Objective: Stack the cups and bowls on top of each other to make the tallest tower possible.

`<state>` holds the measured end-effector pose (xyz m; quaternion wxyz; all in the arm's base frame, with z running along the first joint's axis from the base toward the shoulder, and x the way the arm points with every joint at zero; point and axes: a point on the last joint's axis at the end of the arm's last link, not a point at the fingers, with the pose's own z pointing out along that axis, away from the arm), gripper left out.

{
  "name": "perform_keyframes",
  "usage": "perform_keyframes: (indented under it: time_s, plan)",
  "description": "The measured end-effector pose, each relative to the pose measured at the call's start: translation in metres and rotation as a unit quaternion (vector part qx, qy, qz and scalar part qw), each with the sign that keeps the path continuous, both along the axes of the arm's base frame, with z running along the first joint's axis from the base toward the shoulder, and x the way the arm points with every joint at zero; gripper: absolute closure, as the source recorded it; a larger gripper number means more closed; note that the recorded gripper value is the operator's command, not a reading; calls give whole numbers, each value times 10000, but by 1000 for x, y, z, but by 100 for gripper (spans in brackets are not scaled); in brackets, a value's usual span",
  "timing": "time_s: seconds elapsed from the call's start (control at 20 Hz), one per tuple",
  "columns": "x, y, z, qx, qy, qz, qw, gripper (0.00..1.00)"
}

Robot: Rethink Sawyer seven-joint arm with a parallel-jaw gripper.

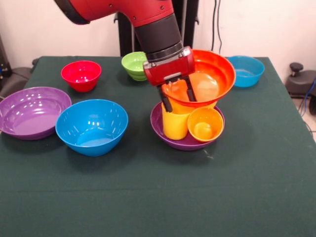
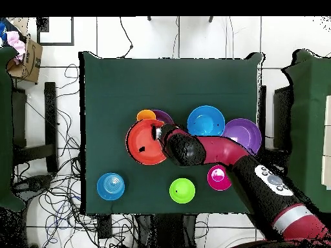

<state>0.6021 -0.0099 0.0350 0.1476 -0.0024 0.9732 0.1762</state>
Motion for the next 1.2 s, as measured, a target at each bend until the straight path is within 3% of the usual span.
perform_keyframes:
  time_s: [0.2, 0.5, 1.2]
  plan:
    - [-5, -2, -1, -52, -45, -76, 9999, 0]
    - [-14, -11, -7, -128, 61, -128, 9998, 0]
    - [-17, -31, -1, -359, 67, -218, 9991, 0]
